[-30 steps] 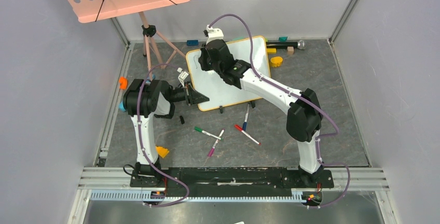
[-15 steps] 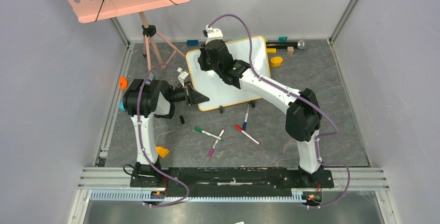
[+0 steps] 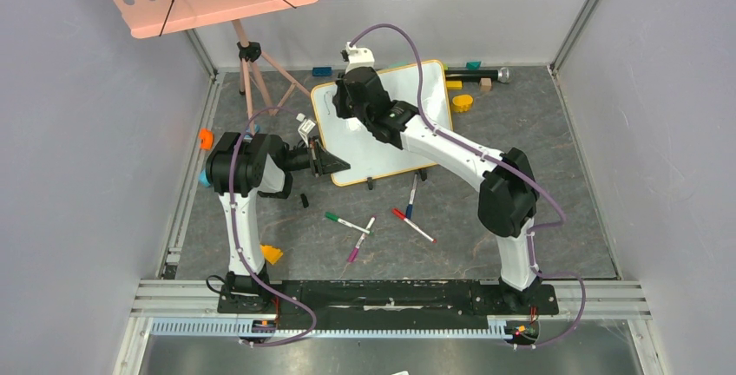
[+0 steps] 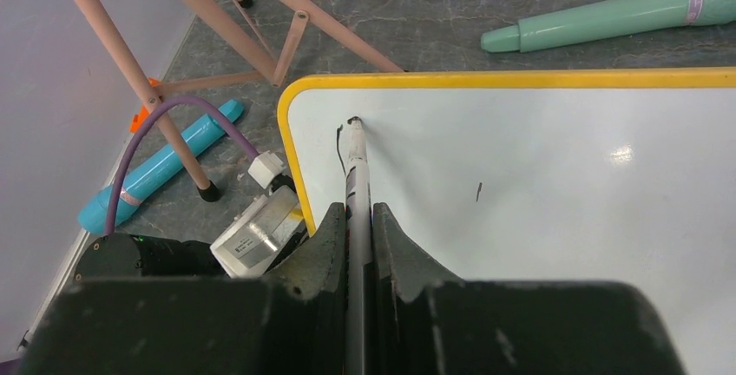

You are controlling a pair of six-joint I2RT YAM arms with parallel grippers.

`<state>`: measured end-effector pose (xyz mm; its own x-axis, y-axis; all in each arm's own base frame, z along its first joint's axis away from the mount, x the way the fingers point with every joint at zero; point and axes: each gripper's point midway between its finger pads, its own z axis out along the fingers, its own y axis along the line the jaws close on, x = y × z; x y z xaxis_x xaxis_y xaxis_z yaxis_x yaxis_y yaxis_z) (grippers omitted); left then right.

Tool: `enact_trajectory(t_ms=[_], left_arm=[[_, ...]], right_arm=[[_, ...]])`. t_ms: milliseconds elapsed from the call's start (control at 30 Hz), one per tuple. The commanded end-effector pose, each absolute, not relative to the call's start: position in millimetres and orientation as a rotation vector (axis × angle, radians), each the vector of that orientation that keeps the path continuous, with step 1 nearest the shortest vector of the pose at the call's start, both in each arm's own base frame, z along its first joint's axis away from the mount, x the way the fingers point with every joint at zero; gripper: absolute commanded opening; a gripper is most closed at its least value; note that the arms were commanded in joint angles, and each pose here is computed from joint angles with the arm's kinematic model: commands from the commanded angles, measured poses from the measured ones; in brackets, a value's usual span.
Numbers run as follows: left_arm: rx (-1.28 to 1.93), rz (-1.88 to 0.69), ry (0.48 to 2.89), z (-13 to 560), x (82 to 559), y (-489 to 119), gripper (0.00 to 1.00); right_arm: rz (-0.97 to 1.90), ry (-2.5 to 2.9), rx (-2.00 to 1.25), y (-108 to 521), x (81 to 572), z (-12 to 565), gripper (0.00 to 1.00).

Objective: Write a sentence on the whiteboard

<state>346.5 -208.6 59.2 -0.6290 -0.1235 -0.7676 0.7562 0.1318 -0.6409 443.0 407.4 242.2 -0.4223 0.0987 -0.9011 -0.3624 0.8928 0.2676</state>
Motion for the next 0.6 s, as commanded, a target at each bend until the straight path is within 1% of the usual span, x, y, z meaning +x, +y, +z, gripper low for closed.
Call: enact_trajectory(t_ms=[0,267,567], left_arm=[[0.733,-1.540,1.624,62.8,340.8,-213.7,0.07],[0.734,-1.539,1.622,63.0,340.9,-213.8,0.07],[0.735,-1.540,1.623,62.9,340.6,-213.7,0.07]], right_arm=[[0.454,1.938,-0.142,386.2,446.6,247.3,0.00],[0.442,1.960,-0.148,379.2,438.4,239.2,0.00],[0.534,1.980,-0.216,397.7,432.5,230.2,0.00]])
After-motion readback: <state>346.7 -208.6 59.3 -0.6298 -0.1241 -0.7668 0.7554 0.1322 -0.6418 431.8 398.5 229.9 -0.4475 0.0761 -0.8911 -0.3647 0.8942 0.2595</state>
